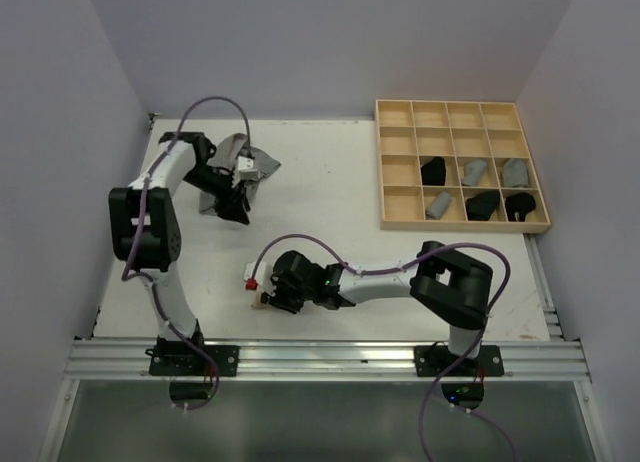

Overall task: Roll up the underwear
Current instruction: Place the rolled underwear into the container

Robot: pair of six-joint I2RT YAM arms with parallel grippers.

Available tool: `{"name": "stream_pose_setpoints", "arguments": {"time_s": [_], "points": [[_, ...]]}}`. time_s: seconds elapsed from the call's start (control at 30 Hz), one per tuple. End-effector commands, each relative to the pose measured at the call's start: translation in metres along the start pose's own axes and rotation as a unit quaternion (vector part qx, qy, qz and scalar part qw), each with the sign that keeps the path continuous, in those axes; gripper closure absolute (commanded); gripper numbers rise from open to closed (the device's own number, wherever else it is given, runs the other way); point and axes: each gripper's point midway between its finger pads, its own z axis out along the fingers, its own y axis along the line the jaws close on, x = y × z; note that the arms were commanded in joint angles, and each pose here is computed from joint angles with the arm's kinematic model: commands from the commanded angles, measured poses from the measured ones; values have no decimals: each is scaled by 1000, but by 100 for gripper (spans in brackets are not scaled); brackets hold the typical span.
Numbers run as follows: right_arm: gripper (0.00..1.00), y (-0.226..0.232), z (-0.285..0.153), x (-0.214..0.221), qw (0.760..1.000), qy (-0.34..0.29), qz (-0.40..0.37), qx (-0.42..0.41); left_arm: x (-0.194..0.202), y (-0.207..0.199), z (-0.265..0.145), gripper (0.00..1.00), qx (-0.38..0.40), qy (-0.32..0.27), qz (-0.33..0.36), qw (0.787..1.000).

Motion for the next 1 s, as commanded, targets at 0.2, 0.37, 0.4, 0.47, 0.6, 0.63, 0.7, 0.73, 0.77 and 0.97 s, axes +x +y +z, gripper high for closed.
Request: {"name": "stream_pose_setpoints", "arguments": {"time_s": [0.2, 0.37, 0.4, 0.47, 0.6, 0.63, 0.7, 0.73, 0.77, 0.97], "points": [[100, -58, -55, 0, 969, -8, 243, 51, -128, -38, -145, 34, -273, -166, 144, 937], [100, -143, -112, -4, 932, -41, 336, 129, -153, -51, -171, 0, -351, -234, 112, 900], [100, -156, -125, -7, 927, -48, 341, 147, -160, -63, -174, 0, -351, -255, 99, 896], [100, -196, -156, 1, 907, -50, 366, 202, -166, -65, -176, 0, -354, -288, 80, 886], [100, -266, -216, 23, 855, -56, 425, 292, -171, -74, -170, 0, -320, -325, 36, 889], [100, -280, -230, 27, 842, -53, 436, 313, -171, -73, -170, 0, -319, -328, 27, 889], [100, -313, -263, 57, 798, -36, 461, 386, -167, -67, -173, 0, -339, -331, 3, 881], [100, -324, -271, 66, 784, -19, 468, 408, -159, -64, -168, 0, -342, -331, -9, 880], [100, -334, -282, 77, 768, -9, 474, 431, -161, -67, -172, 0, -357, -337, 2, 871], [100, -376, -308, 120, 688, 52, 493, 529, -146, -76, -166, 0, -381, -329, 13, 864]]}}
